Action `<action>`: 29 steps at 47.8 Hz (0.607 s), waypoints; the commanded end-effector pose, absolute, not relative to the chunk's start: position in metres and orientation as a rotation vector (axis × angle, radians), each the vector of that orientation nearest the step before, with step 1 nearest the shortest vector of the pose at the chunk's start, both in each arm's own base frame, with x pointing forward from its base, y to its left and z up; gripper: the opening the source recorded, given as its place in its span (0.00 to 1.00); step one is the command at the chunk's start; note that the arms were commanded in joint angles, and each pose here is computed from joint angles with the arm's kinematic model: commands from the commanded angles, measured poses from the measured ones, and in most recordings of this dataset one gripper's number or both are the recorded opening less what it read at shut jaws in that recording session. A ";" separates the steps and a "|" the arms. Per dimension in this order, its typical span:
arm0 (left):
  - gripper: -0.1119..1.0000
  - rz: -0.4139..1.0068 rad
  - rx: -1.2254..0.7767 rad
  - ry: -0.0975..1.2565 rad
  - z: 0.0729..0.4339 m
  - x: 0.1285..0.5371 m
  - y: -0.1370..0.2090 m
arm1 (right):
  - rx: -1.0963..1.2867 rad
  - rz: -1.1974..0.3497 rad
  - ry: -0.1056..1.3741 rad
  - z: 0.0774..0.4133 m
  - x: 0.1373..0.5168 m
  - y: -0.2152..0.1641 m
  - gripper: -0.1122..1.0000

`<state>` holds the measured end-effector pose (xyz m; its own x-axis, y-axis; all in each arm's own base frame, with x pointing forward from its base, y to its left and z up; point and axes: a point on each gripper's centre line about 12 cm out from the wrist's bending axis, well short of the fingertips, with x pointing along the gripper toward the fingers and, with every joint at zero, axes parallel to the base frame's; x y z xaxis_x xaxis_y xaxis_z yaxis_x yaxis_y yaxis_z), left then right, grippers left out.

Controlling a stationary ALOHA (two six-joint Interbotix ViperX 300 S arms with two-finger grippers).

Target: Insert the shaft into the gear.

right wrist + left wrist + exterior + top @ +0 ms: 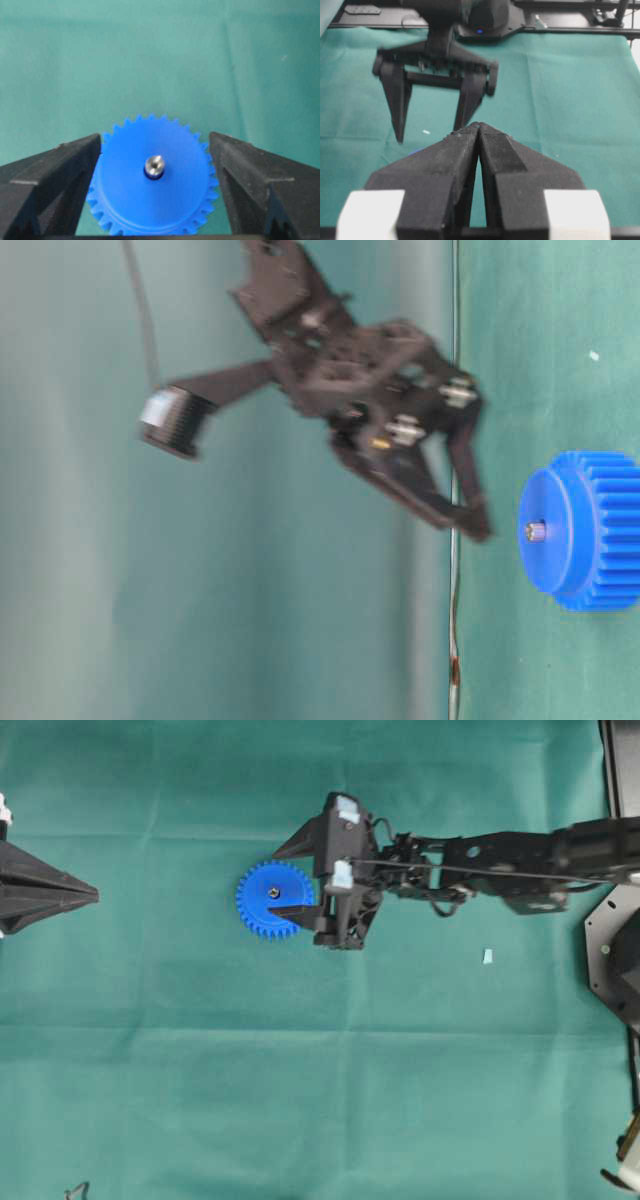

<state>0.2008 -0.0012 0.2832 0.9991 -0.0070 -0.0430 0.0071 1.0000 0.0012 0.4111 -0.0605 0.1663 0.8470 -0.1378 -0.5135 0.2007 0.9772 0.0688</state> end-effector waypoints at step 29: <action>0.10 -0.006 0.003 0.021 0.292 0.203 -0.001 | 0.088 -0.164 0.282 0.265 0.317 -0.047 0.92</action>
<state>0.2008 -0.0012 0.2830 0.9990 -0.0070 -0.0445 0.0070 1.0000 0.0012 0.3300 -0.0494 0.2503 0.9303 -0.1474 -0.3359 0.1778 0.9821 0.0615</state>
